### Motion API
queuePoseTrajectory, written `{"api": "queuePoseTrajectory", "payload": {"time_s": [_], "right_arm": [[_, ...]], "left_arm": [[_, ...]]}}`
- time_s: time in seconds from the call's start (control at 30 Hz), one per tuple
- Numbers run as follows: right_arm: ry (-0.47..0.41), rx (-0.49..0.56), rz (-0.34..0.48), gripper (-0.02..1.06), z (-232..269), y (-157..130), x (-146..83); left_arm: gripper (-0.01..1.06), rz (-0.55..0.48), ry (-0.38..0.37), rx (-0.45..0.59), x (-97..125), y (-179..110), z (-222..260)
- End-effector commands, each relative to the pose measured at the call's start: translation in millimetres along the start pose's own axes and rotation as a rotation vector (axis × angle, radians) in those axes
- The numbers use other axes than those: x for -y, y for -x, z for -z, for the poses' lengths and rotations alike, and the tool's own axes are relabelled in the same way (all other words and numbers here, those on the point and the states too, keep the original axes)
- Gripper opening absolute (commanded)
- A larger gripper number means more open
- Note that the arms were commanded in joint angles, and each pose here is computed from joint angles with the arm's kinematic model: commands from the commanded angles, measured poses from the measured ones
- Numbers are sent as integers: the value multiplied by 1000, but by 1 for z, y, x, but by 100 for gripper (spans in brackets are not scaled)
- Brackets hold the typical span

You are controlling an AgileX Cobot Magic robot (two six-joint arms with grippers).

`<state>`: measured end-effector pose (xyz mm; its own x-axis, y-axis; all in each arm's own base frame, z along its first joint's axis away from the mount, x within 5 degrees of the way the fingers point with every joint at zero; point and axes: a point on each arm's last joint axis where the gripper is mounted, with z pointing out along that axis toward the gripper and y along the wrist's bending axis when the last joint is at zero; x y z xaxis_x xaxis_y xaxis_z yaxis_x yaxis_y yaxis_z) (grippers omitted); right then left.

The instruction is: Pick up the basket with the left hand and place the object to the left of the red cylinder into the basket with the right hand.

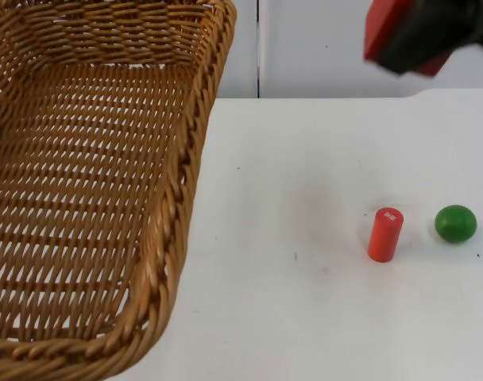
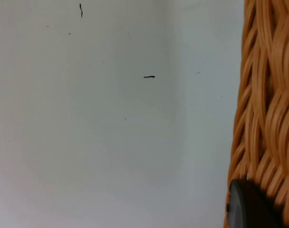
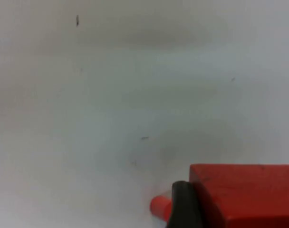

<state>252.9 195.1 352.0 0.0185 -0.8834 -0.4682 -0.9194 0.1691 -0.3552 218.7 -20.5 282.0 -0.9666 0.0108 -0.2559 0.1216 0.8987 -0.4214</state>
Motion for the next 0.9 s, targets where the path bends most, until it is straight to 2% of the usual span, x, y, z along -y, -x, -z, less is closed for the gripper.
{"api": "queuePoseTrajectory", "payload": {"time_s": [0.0,0.23,0.5,0.87], "right_arm": [[-35,38,-23,0,20,2,-2],[-117,122,-48,0,66,3,-10],[-111,123,-58,0,67,3,-11],[-80,182,-92,0,67,9,-13]], "left_arm": [[0,8,-21,9,2,0,1],[0,8,-20,12,2,0,1],[0,8,-20,12,2,0,1],[0,9,-22,12,2,0,1]]}}
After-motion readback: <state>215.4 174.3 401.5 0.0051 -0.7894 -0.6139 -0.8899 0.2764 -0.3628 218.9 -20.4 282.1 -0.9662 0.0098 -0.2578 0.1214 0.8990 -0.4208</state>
